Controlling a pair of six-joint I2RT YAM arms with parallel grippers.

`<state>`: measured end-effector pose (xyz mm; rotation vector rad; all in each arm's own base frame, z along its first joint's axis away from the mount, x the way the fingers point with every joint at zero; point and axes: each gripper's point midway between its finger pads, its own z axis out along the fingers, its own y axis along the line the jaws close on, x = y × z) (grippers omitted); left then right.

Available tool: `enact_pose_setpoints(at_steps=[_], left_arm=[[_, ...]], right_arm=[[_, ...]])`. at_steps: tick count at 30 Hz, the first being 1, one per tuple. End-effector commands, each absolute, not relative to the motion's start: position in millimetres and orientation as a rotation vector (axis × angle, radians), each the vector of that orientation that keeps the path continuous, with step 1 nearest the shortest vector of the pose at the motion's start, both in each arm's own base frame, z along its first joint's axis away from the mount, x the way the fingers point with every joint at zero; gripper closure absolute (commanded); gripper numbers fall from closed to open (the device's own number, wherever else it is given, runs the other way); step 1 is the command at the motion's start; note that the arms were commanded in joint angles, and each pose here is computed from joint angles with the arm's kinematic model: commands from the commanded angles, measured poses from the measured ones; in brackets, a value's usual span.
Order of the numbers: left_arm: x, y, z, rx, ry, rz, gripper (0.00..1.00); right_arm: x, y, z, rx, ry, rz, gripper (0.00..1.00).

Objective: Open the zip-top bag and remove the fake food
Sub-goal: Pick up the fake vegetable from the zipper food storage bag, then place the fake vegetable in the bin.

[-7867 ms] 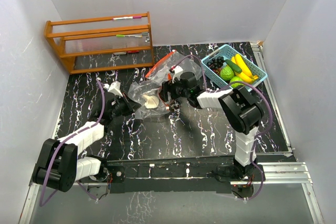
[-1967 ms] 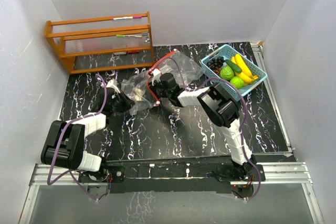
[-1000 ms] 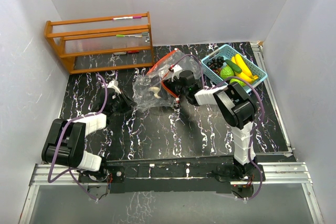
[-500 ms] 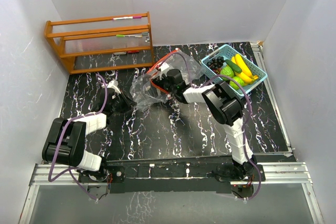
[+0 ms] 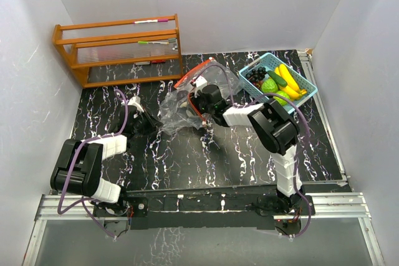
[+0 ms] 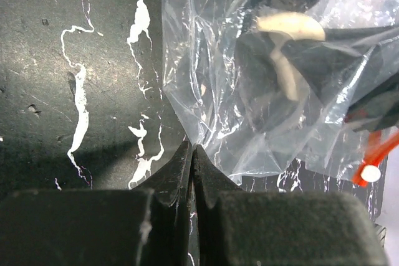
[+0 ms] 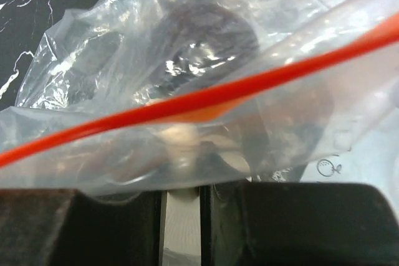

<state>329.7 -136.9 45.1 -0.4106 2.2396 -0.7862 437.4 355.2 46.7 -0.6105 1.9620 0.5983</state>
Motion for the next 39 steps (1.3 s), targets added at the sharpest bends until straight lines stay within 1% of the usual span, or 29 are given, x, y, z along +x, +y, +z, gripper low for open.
enact_pose_setpoints(at_steps=[1, 8, 11, 16, 20, 24, 28, 31, 34, 35, 37, 39], left_arm=[[334, -137, 50, -0.418, 2.21, -0.807, 1.0], [335, -119, 40, -0.503, 2.214, -0.727, 1.0], [336, -117, 42, -0.522, 2.199, -0.74, 1.0], [336, -121, 45, -0.522, 2.183, -0.774, 1.0], [333, -120, 46, -0.513, 2.182, -0.774, 1.0], [330, -119, 49, -0.491, 2.178, -0.766, 1.0], [327, -120, 48, -0.484, 2.184, -0.768, 1.0], [324, -119, 48, -0.481, 2.185, -0.769, 1.0], [323, -120, 49, -0.475, 2.19, -0.771, 1.0], [322, -119, 48, -0.476, 2.193, -0.767, 1.0], [323, -119, 48, -0.476, 2.195, -0.762, 1.0], [325, -120, 57, -0.463, 2.172, -0.769, 1.0]], right_arm=[[440, 328, 87, -0.487, 1.959, 0.672, 0.87], [427, 277, 119, -0.392, 1.934, 0.845, 0.87], [426, 249, 136, -0.33, 1.906, 0.834, 0.87], [445, 196, 176, -0.165, 1.833, 0.717, 0.87], [471, 121, 195, 0.142, 1.781, 0.494, 0.9], [496, 57, 204, 0.294, 1.737, 0.322, 0.9], [521, 28, 200, 0.326, 1.752, 0.278, 0.9], [536, 6, 196, 0.361, 1.745, 0.192, 0.9], [552, 11, 174, 0.323, 1.802, 0.21, 0.89], [556, 13, 171, 0.313, 1.818, 0.217, 0.86], [560, 15, 165, 0.305, 1.846, 0.228, 0.72], [558, 15, 161, 0.314, 1.857, 0.228, 0.48]])
